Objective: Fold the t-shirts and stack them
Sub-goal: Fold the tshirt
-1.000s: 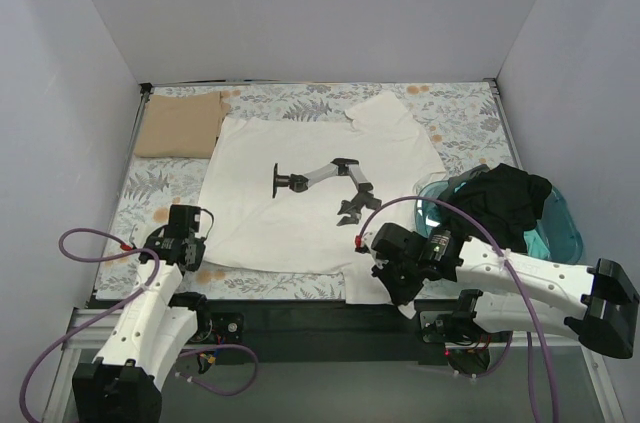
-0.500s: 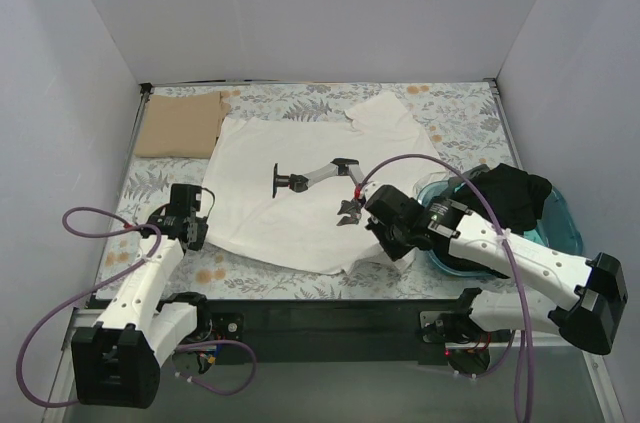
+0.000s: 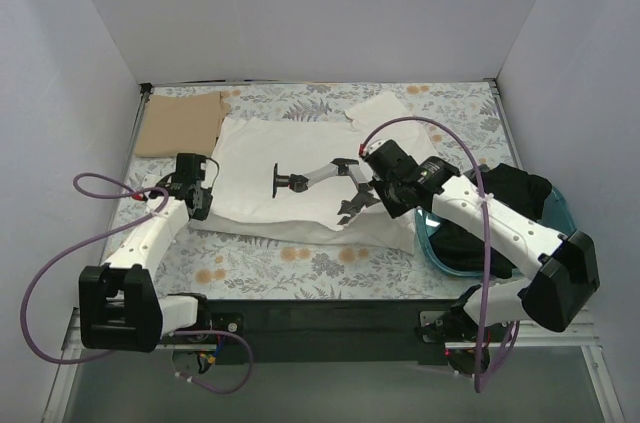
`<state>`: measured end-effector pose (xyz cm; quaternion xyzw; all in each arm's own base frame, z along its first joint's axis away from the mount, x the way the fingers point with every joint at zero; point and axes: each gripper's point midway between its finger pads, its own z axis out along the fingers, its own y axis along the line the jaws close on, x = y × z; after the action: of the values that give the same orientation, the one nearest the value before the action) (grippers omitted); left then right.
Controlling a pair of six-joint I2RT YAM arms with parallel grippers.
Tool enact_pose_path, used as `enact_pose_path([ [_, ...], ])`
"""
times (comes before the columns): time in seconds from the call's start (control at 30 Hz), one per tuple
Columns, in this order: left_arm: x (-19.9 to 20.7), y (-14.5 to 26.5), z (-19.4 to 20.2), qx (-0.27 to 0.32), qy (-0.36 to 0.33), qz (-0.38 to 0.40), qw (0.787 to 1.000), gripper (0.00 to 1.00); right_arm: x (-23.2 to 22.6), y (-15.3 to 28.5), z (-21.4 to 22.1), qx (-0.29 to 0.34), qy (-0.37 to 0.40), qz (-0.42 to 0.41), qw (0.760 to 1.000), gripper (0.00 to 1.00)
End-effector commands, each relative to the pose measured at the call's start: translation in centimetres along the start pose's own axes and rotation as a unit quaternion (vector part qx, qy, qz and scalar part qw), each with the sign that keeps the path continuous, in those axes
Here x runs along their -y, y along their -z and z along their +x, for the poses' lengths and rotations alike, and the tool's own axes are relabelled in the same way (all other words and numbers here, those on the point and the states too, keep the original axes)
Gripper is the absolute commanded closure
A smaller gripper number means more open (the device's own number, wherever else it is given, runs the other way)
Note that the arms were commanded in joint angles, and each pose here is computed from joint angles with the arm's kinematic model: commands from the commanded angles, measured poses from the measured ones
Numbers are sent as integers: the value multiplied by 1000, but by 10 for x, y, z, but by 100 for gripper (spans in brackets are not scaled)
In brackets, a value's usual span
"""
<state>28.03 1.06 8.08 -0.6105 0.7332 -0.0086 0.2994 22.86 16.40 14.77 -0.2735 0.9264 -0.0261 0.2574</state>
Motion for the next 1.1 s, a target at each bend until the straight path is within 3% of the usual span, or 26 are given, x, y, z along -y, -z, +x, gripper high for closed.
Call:
enact_pose_path([
  [0.0, 40, 1, -17, 23, 58, 26, 998, 100, 17, 2, -34, 41, -1, 15, 999, 99],
  [0.3, 61, -20, -15, 29, 44, 8, 999, 100, 53, -15, -66, 48, -10, 39, 998, 99],
  [0.53, 82, -33, -14, 31, 25, 27, 999, 100, 55, -28, -102, 79, 26, -6, 997, 99],
  [0.83, 89, -58, -9, 37, 5, 2, 999, 99, 68, -87, -118, 34, 41, -33, 998, 99],
  [0.93, 99, -63, -10, 39, -17, 3, 999, 86, 72, -117, -122, 10, 51, -28, 998, 99],
  [0.97, 96, -68, -8, 37, -24, -8, 999, 65, 78, -120, -133, 17, 56, -19, 998, 99],
  [1.0, 98, -68, -8, 36, -31, -7, 999, 56, 88, -125, -137, 13, 57, 3, 998, 98],
  [1.07, 105, -64, -10, 33, -33, 2, 999, 35, 97, -139, -154, 16, 56, 21, 998, 82],
])
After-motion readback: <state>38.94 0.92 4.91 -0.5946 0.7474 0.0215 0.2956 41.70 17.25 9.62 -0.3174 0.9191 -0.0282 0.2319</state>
